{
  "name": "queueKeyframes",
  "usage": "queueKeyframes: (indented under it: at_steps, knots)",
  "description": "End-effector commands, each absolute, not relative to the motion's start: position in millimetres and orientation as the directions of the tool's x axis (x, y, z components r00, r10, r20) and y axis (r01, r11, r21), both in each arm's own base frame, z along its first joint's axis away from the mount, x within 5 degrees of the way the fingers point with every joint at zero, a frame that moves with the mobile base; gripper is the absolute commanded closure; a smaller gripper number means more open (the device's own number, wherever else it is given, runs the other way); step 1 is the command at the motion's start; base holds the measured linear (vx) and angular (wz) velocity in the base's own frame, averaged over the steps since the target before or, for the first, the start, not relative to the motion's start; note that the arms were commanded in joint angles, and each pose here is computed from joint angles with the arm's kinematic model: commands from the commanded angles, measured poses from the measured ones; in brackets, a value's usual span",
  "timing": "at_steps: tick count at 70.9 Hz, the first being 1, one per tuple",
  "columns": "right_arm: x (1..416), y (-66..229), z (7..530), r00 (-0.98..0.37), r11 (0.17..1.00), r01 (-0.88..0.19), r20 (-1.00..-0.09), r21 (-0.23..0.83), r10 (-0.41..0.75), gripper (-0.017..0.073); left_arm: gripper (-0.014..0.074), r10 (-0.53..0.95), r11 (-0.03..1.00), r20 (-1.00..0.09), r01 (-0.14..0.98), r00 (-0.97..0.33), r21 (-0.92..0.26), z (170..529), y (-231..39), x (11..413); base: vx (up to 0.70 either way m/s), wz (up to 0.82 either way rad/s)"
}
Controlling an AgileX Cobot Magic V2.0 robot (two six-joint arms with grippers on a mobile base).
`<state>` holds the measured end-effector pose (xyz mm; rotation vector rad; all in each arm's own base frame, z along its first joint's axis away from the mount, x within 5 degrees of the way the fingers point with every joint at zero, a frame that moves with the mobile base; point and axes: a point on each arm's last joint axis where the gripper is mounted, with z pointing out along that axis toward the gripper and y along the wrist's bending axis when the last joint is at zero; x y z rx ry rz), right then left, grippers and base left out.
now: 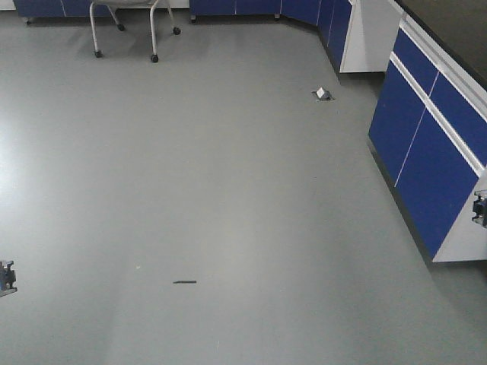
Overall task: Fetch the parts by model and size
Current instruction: 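Drive the base to the bench with the red tray, holding both buttons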
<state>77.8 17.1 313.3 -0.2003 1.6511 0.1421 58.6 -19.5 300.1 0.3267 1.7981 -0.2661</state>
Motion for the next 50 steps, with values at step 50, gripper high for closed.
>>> queueKeyframes:
  at_steps: [50]
  knots:
    - [77.9, 16.4, 330.2, 0.020, 0.978, -0.205, -0.999, -0.034, -0.030, 0.0569, 0.0601, 0.045, 0.928, -0.987, 0.373, -0.152, -0.015, 314.5, -21.1, 59.0, 0.74, 0.02]
